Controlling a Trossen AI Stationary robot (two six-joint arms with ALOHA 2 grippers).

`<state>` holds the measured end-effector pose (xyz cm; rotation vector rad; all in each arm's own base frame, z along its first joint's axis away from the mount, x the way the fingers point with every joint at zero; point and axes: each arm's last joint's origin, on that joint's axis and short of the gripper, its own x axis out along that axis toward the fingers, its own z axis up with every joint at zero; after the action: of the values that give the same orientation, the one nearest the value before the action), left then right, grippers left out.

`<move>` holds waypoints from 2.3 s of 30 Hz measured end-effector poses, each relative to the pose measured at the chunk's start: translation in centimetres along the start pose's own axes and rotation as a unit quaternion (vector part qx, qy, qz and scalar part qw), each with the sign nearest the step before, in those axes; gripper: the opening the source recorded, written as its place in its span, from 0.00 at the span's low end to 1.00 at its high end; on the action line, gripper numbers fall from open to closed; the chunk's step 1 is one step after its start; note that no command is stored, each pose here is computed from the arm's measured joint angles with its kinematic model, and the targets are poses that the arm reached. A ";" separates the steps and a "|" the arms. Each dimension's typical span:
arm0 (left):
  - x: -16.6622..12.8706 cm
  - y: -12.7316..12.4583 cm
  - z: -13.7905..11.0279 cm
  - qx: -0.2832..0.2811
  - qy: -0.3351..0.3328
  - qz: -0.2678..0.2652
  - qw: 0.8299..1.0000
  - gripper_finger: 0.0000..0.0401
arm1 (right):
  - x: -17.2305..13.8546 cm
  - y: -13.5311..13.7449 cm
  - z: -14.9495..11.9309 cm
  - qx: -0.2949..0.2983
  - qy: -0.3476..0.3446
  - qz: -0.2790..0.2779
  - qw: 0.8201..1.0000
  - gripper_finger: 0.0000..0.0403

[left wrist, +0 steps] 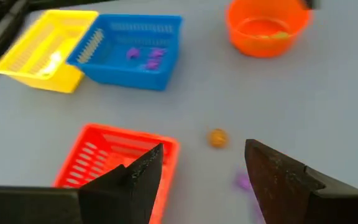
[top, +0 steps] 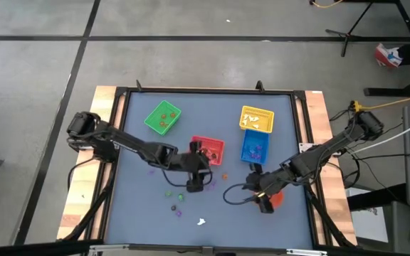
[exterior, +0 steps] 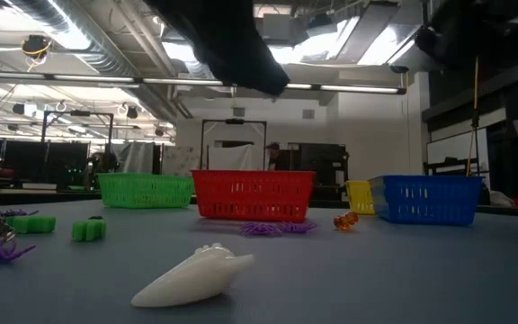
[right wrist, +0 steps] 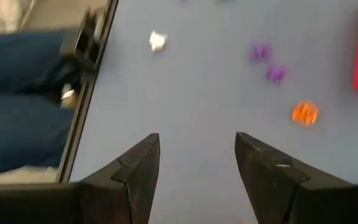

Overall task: Sort Halloween decoration
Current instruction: Put the violet spider toy into the blue bin

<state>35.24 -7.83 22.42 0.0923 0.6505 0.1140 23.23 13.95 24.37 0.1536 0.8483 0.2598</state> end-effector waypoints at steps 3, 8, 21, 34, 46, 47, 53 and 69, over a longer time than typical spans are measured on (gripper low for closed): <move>-1.1 -1.8 -0.3 0.006 0.010 -0.021 1.000 0.53 | 1.1 0.2 0.6 0.003 -0.041 -0.017 0.999 0.52; -2.6 -4.8 -1.4 0.014 0.035 -0.053 0.998 0.53 | 4.0 0.5 1.2 -0.008 -0.090 -0.043 0.995 0.52; -5.4 -9.8 -3.0 0.033 0.041 -0.108 0.993 0.53 | 11.3 -0.2 0.5 -0.061 -0.151 -0.144 0.976 0.52; -5.8 -10.2 -3.1 0.040 0.033 -0.094 0.994 0.53 | 14.5 -4.0 -0.6 0.025 -0.117 -0.191 0.974 0.52; -5.8 -10.2 -3.1 0.040 0.033 -0.094 0.994 0.53 | 15.4 -4.5 -1.4 0.020 -0.091 -0.201 0.975 0.52; -5.8 -10.2 -3.1 0.040 0.033 -0.094 0.994 0.53 | 15.4 -4.6 -1.4 0.020 -0.092 -0.204 0.975 0.52; -5.7 -10.2 -3.1 0.040 0.033 -0.094 0.994 0.53 | 15.4 -4.6 -1.5 0.019 -0.087 -0.210 0.974 0.52; -5.7 -10.2 -3.1 0.040 0.033 -0.094 0.994 0.53 | 15.4 -4.7 -1.5 0.021 -0.092 -0.217 0.972 0.52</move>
<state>29.59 -18.57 22.15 0.1052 0.7270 -0.0911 32.60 13.95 11.22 0.0266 0.6830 -0.1816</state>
